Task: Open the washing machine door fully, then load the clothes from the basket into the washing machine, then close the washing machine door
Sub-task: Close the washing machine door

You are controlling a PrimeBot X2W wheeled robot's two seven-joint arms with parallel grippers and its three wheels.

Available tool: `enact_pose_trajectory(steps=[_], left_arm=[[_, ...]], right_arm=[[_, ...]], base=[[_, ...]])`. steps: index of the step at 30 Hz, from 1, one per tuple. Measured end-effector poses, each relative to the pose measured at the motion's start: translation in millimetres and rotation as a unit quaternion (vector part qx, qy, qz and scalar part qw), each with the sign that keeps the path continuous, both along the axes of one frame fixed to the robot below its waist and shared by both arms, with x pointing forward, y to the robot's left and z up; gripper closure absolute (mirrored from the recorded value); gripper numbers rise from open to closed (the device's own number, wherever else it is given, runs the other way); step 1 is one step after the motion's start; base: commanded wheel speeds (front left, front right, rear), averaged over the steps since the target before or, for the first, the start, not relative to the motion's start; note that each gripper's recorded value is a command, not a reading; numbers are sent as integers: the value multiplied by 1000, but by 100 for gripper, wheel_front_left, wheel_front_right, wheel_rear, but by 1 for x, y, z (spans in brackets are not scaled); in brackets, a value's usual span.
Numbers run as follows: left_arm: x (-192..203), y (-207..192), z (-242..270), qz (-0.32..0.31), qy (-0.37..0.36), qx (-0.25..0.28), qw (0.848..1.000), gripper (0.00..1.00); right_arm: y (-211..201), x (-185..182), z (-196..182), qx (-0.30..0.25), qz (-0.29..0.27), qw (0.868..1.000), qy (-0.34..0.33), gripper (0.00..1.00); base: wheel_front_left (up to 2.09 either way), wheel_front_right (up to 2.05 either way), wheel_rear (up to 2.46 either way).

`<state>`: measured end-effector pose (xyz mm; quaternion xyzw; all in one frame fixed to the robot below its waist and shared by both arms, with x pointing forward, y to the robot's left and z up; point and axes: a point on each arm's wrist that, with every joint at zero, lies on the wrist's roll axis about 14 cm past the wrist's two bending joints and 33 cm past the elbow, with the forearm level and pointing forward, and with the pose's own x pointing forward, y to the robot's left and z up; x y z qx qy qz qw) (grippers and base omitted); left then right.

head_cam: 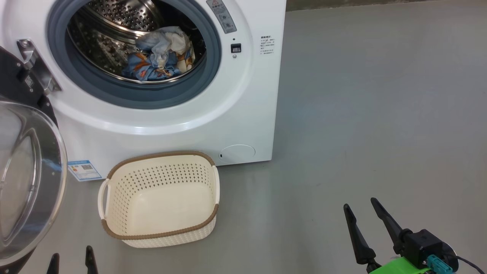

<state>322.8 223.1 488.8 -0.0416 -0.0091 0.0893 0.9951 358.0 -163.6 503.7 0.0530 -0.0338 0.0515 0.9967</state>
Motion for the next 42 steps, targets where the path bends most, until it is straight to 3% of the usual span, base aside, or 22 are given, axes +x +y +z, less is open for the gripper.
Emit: enact_pose_trajectory(steps=[18, 42], left_arm=[[-16, 17, 3, 31, -6, -1, 999, 0], [-84, 71, 1, 160, -2, -10, 987, 0]], right_arm=[[22, 8, 3, -1, 34, 999, -6, 0], [112, 35, 3, -6, 170, 985, -8, 0]], base=[[0, 0, 0], [0, 0, 0]])
